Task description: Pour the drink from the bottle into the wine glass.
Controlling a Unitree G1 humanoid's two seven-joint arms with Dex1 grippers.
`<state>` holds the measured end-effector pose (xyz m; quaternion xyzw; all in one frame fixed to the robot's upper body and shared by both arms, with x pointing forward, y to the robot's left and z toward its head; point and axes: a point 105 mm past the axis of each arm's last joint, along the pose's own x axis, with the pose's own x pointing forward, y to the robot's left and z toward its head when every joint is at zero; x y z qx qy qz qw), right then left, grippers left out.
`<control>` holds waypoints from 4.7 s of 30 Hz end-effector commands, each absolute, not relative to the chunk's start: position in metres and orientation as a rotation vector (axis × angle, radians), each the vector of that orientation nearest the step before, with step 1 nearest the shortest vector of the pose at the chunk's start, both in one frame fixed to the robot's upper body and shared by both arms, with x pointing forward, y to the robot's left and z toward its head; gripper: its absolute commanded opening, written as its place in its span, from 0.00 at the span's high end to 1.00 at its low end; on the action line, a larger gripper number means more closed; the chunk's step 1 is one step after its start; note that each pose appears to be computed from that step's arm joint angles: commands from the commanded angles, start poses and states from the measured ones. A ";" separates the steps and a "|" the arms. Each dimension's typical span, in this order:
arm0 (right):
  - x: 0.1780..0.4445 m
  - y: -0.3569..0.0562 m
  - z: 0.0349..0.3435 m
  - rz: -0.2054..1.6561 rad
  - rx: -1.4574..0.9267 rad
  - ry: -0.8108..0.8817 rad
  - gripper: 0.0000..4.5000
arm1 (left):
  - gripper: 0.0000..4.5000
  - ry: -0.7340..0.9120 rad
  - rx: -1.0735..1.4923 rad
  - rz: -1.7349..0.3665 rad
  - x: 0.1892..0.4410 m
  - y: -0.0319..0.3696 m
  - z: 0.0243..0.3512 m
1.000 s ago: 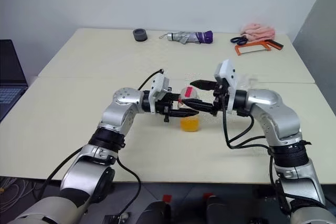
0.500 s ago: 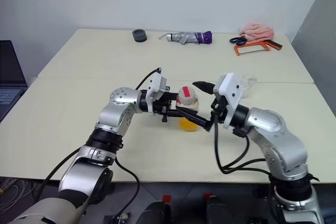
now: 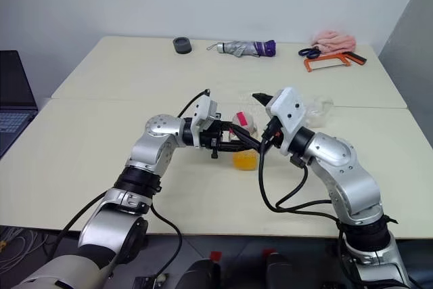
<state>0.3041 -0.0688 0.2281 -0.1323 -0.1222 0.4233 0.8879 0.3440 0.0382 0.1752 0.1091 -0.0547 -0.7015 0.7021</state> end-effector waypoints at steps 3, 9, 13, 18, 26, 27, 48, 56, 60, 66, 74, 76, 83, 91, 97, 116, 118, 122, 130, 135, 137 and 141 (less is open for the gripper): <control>0.299 -0.086 0.240 0.848 -0.256 -0.271 0.00 | 0.59 -0.191 0.277 -1.579 0.341 0.038 0.190; 0.293 -0.084 0.240 0.891 -0.231 -0.250 0.00 | 0.59 -0.189 0.278 -1.577 0.341 0.038 0.190; 0.289 -0.083 0.238 0.916 -0.221 -0.234 0.00 | 0.59 -0.188 0.277 -1.577 0.341 0.038 0.190; 0.290 -0.087 0.238 0.910 -0.220 -0.226 0.00 | 0.59 -0.186 0.277 -1.576 0.341 0.038 0.189; 0.290 -0.090 0.238 0.909 -0.219 -0.220 0.00 | 0.59 -0.185 0.276 -1.575 0.341 0.038 0.189; 0.290 -0.091 0.238 0.908 -0.219 -0.220 0.00 | 0.59 -0.185 0.276 -1.575 0.341 0.038 0.189; 0.272 -0.085 0.238 1.026 -0.160 -0.189 0.00 | 0.59 -0.189 0.274 -1.570 0.342 0.038 0.190; 0.274 -0.085 0.237 1.036 -0.193 -0.189 0.00 | 0.59 -0.196 0.272 -1.576 0.341 0.038 0.192; 0.272 -0.082 0.236 1.059 -0.197 -0.184 0.00 | 0.59 -0.197 0.271 -1.581 0.340 0.037 0.192; 0.274 -0.074 0.234 1.098 -0.188 -0.168 0.00 | 0.59 -0.199 0.270 -1.590 0.339 0.036 0.192; 0.285 -0.069 0.235 1.084 -0.190 -0.175 0.00 | 0.59 -0.200 0.267 -1.595 0.337 0.034 0.190; 0.290 -0.069 0.236 1.059 -0.198 -0.188 0.00 | 0.59 -0.199 0.268 -1.596 0.337 0.034 0.190; 0.300 -0.073 0.240 1.004 -0.188 -0.218 0.00 | 0.59 -0.198 0.274 -1.599 0.337 0.034 0.190; 0.302 -0.072 0.239 0.993 -0.190 -0.217 0.00 | 0.59 -0.196 0.276 -1.597 0.337 0.034 0.190; 0.302 -0.070 0.238 1.000 -0.183 -0.211 0.00 | 0.59 -0.195 0.276 -1.595 0.337 0.034 0.189; 0.305 -0.066 0.237 0.994 -0.158 -0.205 0.00 | 0.59 -0.193 0.277 -1.585 0.338 0.035 0.189; 0.301 -0.063 0.237 1.020 -0.145 -0.201 0.00 | 0.59 -0.192 0.278 -1.584 0.338 0.035 0.189; 0.297 -0.061 0.236 1.048 -0.138 -0.192 0.08 | 0.59 -0.191 0.278 -1.582 0.338 0.035 0.189; 0.293 -0.059 0.238 1.079 -0.137 -0.199 0.59 | 0.59 -0.191 0.278 -1.578 0.338 0.036 0.188; 0.286 -0.058 0.245 1.085 -0.243 -0.283 0.59 | 0.59 -0.190 0.277 -1.578 0.338 0.036 0.188; 0.284 -0.058 0.247 1.081 -0.276 -0.312 0.59 | 0.60 -0.190 0.276 -1.578 0.338 0.037 0.188; 0.275 -0.059 0.256 1.083 -0.176 -0.370 0.59 | 0.60 -0.187 0.272 -1.577 0.337 0.037 0.187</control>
